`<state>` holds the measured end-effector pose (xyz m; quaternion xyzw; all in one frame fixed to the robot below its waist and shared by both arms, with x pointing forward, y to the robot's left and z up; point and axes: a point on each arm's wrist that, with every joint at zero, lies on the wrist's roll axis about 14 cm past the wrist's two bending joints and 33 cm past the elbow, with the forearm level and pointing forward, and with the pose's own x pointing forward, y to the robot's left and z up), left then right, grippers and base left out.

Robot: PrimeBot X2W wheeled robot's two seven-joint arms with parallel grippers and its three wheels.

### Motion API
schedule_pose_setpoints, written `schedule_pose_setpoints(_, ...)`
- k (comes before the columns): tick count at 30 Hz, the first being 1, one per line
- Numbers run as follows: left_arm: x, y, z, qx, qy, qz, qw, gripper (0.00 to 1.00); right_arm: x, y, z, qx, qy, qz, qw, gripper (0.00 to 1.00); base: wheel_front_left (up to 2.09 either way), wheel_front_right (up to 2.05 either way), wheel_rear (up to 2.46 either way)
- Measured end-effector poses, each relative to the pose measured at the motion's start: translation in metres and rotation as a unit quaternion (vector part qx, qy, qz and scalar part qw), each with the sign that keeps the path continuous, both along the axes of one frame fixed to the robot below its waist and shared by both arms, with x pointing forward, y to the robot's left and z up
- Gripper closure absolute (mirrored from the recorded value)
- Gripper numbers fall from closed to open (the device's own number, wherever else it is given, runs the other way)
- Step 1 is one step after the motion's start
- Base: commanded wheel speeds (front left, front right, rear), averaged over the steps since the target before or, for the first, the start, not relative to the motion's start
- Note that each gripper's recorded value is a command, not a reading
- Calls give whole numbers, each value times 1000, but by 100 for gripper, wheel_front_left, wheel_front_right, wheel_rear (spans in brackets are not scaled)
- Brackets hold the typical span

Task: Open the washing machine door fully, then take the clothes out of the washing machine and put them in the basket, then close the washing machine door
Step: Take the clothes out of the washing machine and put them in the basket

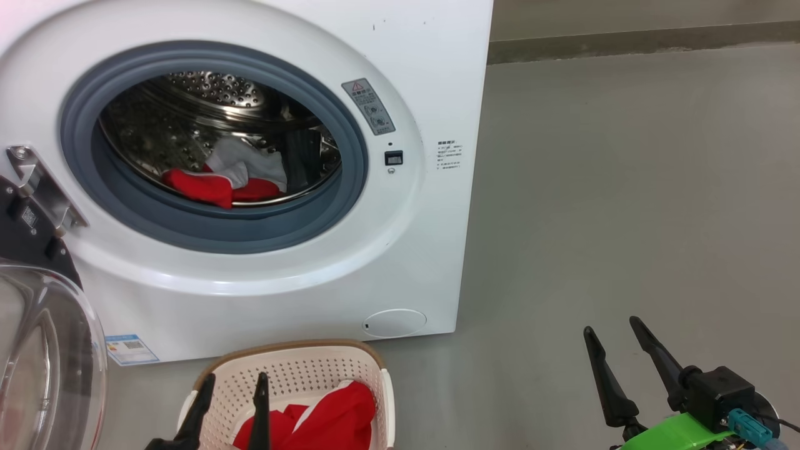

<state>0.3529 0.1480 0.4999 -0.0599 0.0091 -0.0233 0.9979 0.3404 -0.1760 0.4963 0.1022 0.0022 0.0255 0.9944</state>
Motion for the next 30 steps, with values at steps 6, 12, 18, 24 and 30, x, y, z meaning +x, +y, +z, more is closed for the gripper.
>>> schedule_pose_setpoints(6, 0, -1, -2, 1, 3, -3, 1000, 0, -1, -1, 0, 0, 0, -1, 1000, 0, 0, 0, 0)
schedule_pose_setpoints(12, 1, -1, -6, 1, 9, -4, 1000, 0, -1, -1, -2, 0, 4, -2, 1000, 0, 0, 0, 0)
schedule_pose_setpoints(18, 5, -5, -6, 1, 1, -9, 1000, 0, -1, -2, -2, 0, 5, -4, 1000, 0, 0, 0, 0)
schedule_pose_setpoints(24, 25, -10, -4, 2, -2, -16, 1000, 0, 4, -3, -5, 0, 10, -5, 1000, 0, 0, 0, 0)
schedule_pose_setpoints(30, 59, -16, -6, -2, 1, -22, 1000, 0, 20, -3, -4, -4, 9, -3, 1000, 0, 0, 0, 0)
